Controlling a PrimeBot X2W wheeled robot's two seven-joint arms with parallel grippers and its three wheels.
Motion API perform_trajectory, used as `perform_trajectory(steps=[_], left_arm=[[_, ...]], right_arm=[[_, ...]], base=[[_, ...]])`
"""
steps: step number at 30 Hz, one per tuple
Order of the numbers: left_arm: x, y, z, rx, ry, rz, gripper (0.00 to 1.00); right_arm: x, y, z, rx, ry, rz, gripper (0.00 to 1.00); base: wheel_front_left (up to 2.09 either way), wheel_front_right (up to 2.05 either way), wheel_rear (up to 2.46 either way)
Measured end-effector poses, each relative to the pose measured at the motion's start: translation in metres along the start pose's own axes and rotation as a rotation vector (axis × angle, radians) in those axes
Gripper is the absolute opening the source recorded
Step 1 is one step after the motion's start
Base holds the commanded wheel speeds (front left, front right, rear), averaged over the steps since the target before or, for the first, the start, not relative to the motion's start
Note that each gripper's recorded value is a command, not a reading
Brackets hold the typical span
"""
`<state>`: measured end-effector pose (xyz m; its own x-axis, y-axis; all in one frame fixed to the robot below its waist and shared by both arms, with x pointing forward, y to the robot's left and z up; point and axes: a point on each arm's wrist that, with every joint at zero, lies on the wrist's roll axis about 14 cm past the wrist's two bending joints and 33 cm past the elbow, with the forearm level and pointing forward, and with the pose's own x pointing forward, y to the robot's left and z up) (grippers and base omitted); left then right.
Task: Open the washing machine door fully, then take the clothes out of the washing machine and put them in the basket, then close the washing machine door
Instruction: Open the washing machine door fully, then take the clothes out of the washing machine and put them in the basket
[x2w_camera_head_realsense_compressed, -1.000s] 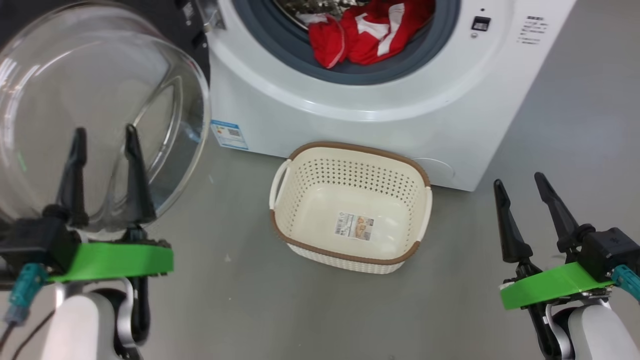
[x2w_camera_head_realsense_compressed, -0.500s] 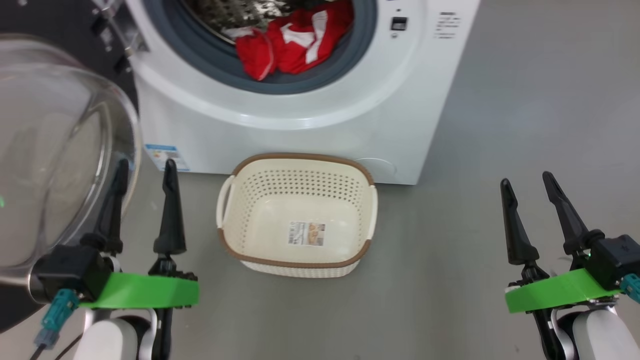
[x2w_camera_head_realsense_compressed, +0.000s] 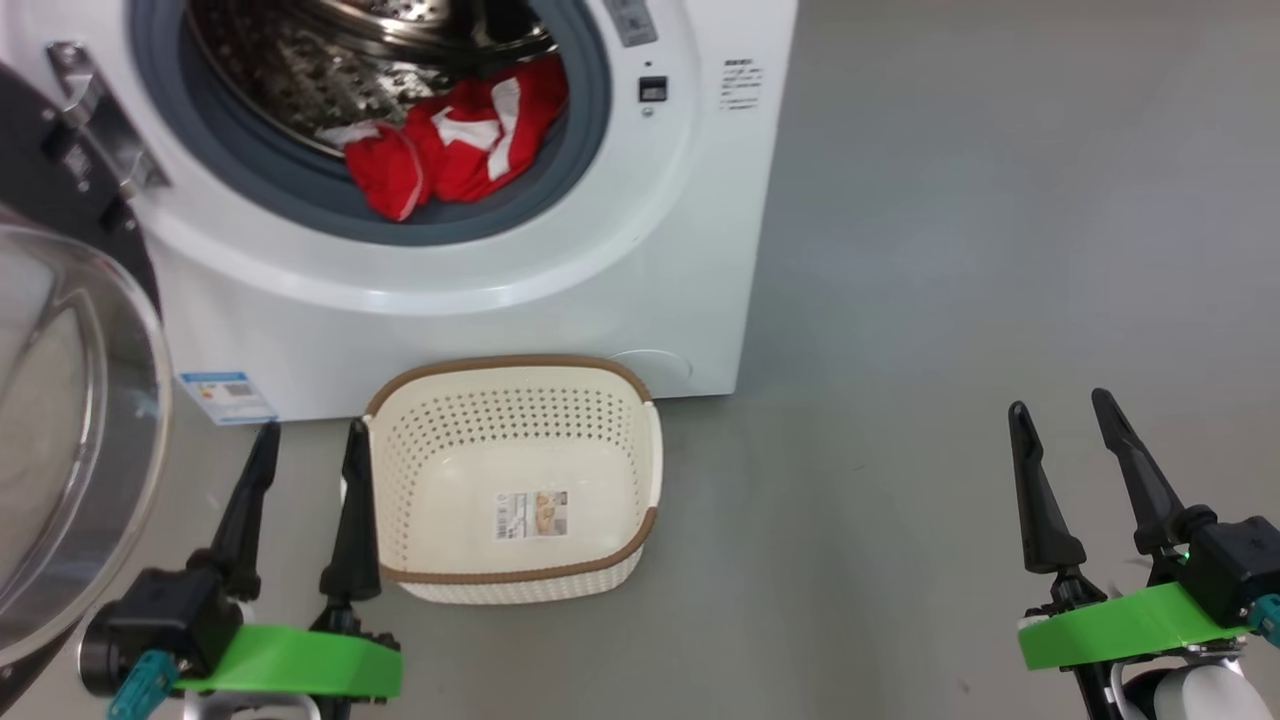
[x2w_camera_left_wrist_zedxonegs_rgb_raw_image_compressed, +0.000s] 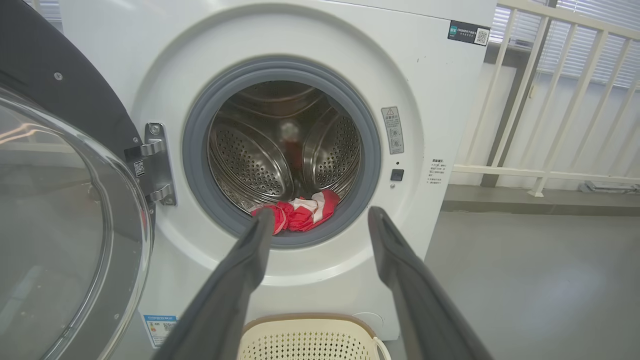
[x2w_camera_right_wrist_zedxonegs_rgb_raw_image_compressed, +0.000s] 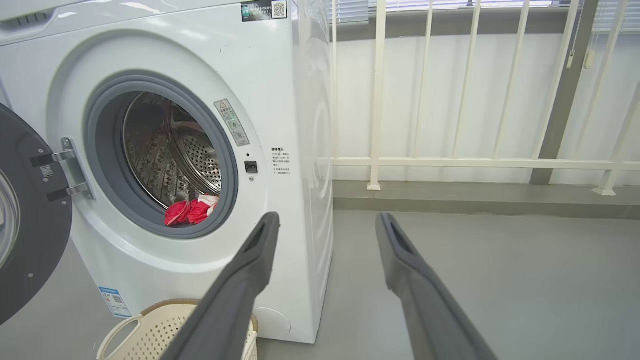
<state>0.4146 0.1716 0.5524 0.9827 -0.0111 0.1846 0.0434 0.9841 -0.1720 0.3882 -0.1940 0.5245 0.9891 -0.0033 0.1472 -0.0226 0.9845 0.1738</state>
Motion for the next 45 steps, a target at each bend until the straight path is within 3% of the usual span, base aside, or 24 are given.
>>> perform_trajectory(steps=[11,23,45], left_arm=[[-0.019,-0.007,-0.009,-0.009,0.048,-0.032,1.00],[-0.038,-0.014,-0.005,0.022,0.043,-0.059,1.00],[-0.047,-0.012,-0.008,0.067,0.054,-0.061,1.00]], right_arm=[[-0.029,-0.017,0.016,-0.006,-0.033,-0.058,1.00],[-0.056,-0.021,0.006,0.010,0.005,-0.083,1.00],[-0.055,-0.020,0.008,0.012,-0.001,-0.079,1.00]], base=[[0.00,0.00,0.00],[0.00,0.00,0.00],[0.13,-0.13,0.00]])
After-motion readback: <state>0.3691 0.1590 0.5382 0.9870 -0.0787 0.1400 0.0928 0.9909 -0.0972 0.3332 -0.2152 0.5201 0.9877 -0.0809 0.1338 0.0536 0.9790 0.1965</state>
